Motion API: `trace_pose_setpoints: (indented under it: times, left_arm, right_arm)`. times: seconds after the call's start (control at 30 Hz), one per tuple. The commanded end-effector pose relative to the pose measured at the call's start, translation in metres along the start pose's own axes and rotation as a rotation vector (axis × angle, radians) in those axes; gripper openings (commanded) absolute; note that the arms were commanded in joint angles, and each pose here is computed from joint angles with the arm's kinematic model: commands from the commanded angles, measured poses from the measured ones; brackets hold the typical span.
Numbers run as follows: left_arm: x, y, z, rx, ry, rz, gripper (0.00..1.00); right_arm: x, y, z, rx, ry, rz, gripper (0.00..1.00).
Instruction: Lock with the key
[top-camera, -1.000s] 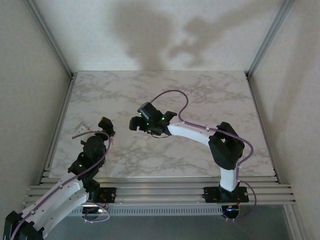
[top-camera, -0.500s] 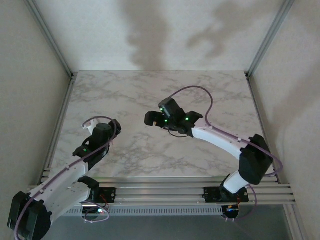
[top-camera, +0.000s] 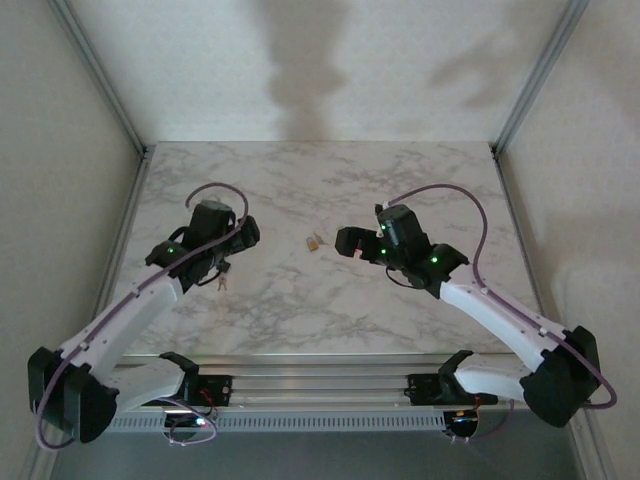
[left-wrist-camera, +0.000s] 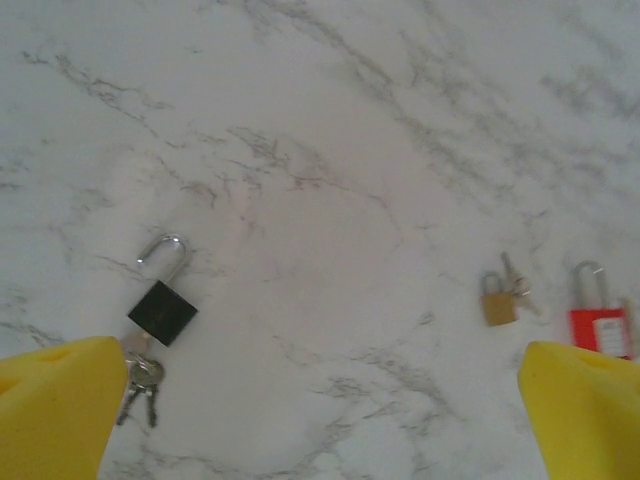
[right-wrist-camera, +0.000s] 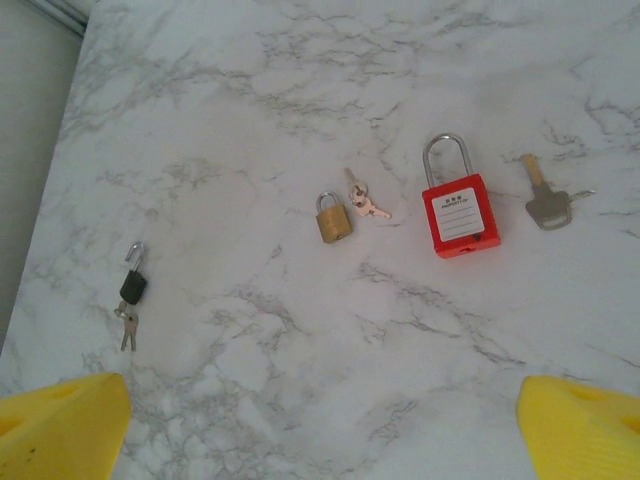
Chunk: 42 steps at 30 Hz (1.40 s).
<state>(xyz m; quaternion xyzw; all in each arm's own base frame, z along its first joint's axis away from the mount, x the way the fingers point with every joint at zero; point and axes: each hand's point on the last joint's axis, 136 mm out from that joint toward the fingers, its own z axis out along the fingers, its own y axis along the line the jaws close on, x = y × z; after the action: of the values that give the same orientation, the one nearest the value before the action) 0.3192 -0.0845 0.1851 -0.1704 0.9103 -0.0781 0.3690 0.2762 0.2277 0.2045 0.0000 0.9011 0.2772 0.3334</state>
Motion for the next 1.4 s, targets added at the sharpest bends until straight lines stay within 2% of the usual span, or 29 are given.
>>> trace_pose_setpoints:
  times: [0.0,0.33,0.47,0.73,0.83,1.1,1.37]
  left_arm:
    - [0.035,0.028,0.018,-0.122,0.209,0.161,1.0]
    - [0.046,0.053,0.047,-0.24,0.281,0.211,1.0]
    - [0.068,0.054,0.067,-0.214,0.37,0.229,1.0]
    - [0.087,0.069,0.102,-0.272,0.447,0.281,0.97]
    - [0.1,0.071,0.114,-0.24,0.513,0.255,0.92]
    - [0.095,0.09,0.131,-0.268,0.524,0.198,0.86]
    - [0.087,0.097,0.134,-0.264,0.509,0.151,0.86]
  right_arm:
    - [0.003,-0.004,-0.009,-0.019,-0.016,-0.035,0.99]
    - [0.012,-0.009,-0.027,-0.084,-0.086,-0.025,0.99]
    - [0.016,-0.01,-0.027,-0.091,-0.082,-0.02,0.99]
    - [0.019,-0.013,-0.025,-0.094,-0.085,-0.019,0.99]
    - [0.02,-0.014,-0.023,-0.093,-0.086,-0.019,0.99]
    - [0.021,-0.017,-0.019,-0.081,-0.086,-0.022,0.99]
    - [0.022,-0.019,-0.017,-0.073,-0.084,-0.027,0.99]
